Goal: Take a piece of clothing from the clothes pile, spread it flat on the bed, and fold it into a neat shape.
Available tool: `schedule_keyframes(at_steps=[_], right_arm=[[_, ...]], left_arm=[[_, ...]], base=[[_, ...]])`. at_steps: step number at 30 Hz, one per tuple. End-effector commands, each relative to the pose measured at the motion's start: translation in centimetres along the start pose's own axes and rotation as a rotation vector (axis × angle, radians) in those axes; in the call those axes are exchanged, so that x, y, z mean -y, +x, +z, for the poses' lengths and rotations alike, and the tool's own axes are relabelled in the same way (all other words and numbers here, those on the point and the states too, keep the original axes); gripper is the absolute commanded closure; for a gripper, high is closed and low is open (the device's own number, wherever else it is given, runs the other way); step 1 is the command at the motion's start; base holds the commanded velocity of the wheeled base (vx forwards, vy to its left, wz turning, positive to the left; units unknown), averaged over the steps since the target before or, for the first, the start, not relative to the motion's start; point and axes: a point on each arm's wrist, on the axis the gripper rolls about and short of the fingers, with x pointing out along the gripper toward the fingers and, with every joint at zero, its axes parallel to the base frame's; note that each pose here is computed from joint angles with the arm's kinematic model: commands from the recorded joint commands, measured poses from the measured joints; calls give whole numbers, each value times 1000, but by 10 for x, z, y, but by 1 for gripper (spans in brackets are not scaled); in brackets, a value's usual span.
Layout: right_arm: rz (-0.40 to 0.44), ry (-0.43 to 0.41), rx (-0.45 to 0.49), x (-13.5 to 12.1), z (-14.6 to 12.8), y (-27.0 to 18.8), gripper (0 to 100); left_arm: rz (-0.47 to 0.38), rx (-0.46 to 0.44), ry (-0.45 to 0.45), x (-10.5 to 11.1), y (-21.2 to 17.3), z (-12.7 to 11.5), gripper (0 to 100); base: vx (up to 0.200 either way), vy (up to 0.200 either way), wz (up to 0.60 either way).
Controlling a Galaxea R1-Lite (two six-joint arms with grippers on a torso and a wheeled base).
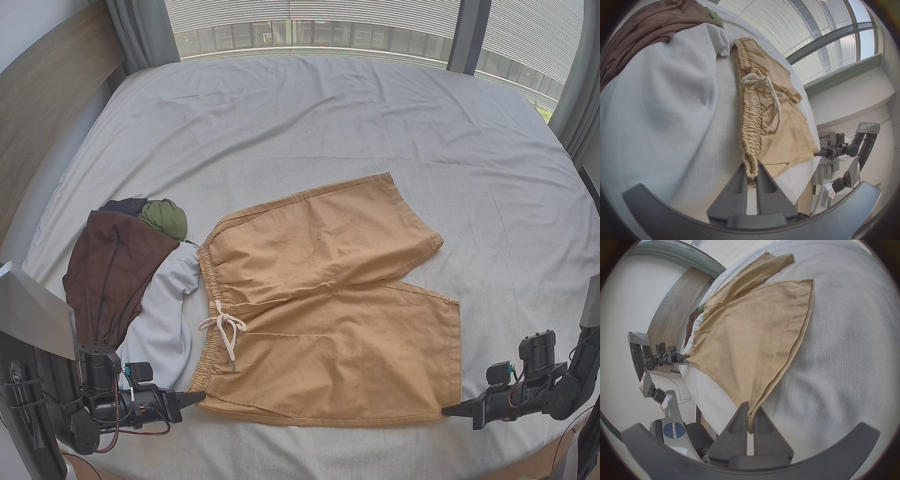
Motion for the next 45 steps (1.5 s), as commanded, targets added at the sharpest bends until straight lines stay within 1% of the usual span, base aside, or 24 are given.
schedule_keyframes(at_steps=[1, 5, 10, 14, 16, 17, 18, 19, 20, 24, 27, 31, 36, 40, 44, 45], right_arm=[[1, 5, -15, -1, -5, -1, 100], [1, 3, -10, -2, -4, -2, 100], [0, -13, 16, -1, 1, -2, 100], [4, -54, 101, -2, 16, -5, 100], [24, -57, 139, -4, 23, -9, 100], [24, -57, 139, -4, 23, -9, 100], [37, -53, 188, -8, 33, -13, 100], [40, -50, 203, -9, 36, -14, 100], [36, -51, 240, -12, 43, -17, 100], [39, -91, 299, -16, 52, -24, 100], [42, -112, 330, -18, 57, -25, 100], [43, -115, 352, -17, 64, -25, 100], [45, -110, 374, -17, 70, -25, 100], [41, -126, 396, -18, 75, -26, 100], [45, -143, 452, -18, 85, -28, 100], [45, -143, 452, -18, 85, -28, 100]], left_arm=[[6, -26, -15, 0, -2, -6, 100], [2, -27, -5, 1, -1, -6, 100], [-6, -4, 12, 2, -1, -1, 100], [-20, 54, 44, 3, 4, 12, 100], [-30, 82, 59, 4, 6, 18, 100], [-30, 82, 59, 4, 6, 18, 100], [-39, 108, 70, 5, 6, 24, 100], [-42, 117, 75, 6, 6, 26, 100], [-49, 140, 85, 8, 7, 32, 100], [-69, 201, 116, 13, 4, 45, 100], [-97, 248, 100, 21, 2, 56, 100], [-121, 292, 78, 27, 1, 67, 100], [-110, 311, 75, 27, 3, 71, 100], [-109, 332, 79, 27, 3, 75, 100], [-97, 362, 60, 28, 5, 81, 100], [-97, 362, 60, 28, 5, 81, 100]], base=[[0, 0, 0], [0, 0, 0], [0, 0, 0], [0, 0, 0], [0, 0, 0], [0, 0, 0], [0, 0, 0], [0, 0, 0], [0, 0, 0], [0, 0, 0], [0, 0, 0], [0, 0, 0], [0, 0, 0], [0, 0, 0], [0, 0, 0], [0, 0, 0]])
